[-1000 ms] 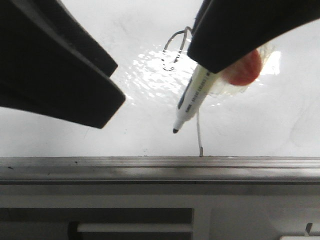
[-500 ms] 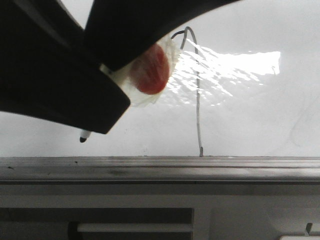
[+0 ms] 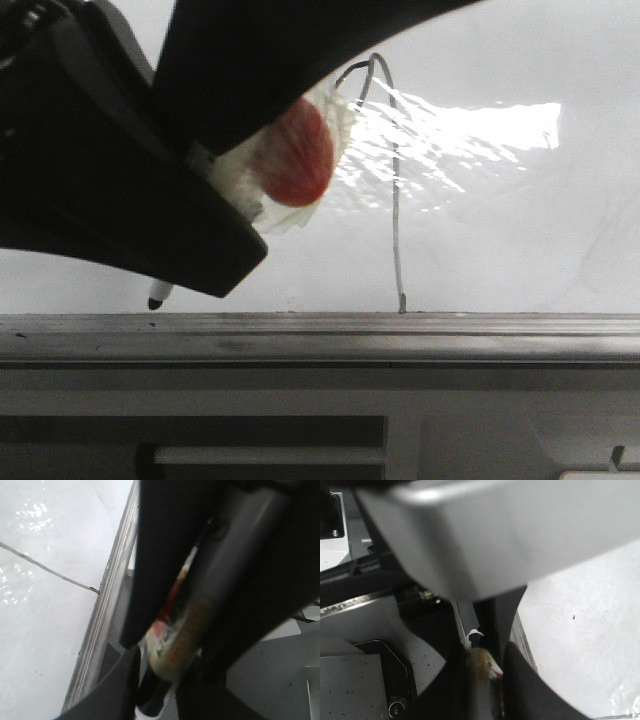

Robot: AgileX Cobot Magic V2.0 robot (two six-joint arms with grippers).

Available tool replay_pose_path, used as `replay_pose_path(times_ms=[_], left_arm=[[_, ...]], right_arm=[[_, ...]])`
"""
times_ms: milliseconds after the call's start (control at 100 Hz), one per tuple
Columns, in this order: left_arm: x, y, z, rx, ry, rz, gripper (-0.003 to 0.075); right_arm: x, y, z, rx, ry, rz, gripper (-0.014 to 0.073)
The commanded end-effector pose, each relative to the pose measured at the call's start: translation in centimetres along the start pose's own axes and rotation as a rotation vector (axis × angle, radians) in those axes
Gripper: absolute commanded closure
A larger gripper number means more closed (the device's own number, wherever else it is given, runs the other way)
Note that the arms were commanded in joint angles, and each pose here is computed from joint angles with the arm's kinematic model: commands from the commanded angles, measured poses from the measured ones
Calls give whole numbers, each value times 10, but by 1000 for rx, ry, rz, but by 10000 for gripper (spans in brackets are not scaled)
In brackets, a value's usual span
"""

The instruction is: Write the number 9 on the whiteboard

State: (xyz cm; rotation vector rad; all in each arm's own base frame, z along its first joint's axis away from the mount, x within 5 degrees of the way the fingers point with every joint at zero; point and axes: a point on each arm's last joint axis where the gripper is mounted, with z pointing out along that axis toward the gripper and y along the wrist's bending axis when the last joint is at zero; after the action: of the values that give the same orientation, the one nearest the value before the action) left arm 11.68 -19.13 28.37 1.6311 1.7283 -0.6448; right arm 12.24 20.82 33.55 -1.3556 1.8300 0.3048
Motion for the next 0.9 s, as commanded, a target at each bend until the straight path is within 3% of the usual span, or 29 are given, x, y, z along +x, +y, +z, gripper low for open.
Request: replay_pose_path(times_ms=[0, 80, 150, 370, 450, 620, 710, 810, 890], left_arm=[[-15, 3, -8, -29, -91, -104, 741], [-14, 3, -7, -28, -89, -104, 741], [-12, 2, -7, -24, -83, -107, 741], [-4, -1, -3, -4, -58, -131, 741], [0, -3, -1, 6, -46, -141, 741], [3, -5, 0, 19, -41, -156, 741], [3, -5, 0, 17, -45, -160, 741], [2, -4, 0, 11, -54, -192, 741], [1, -2, 0, -11, -72, -269, 741]], right_arm=[[-14, -5, -11, 37, -101, -38, 664], [-14, -5, -11, 37, -101, -38, 652], [-14, -5, -11, 37, -101, -38, 593], [-28, -16, -46, 90, -215, -41, 167], [-33, -21, -69, 132, -285, -56, 111], [-31, -29, -114, 214, -408, -82, 180], [-26, -31, -132, 229, -449, -65, 350], [-18, -32, -153, 250, -490, -53, 655], [-12, -33, -168, 271, -526, -44, 651]])
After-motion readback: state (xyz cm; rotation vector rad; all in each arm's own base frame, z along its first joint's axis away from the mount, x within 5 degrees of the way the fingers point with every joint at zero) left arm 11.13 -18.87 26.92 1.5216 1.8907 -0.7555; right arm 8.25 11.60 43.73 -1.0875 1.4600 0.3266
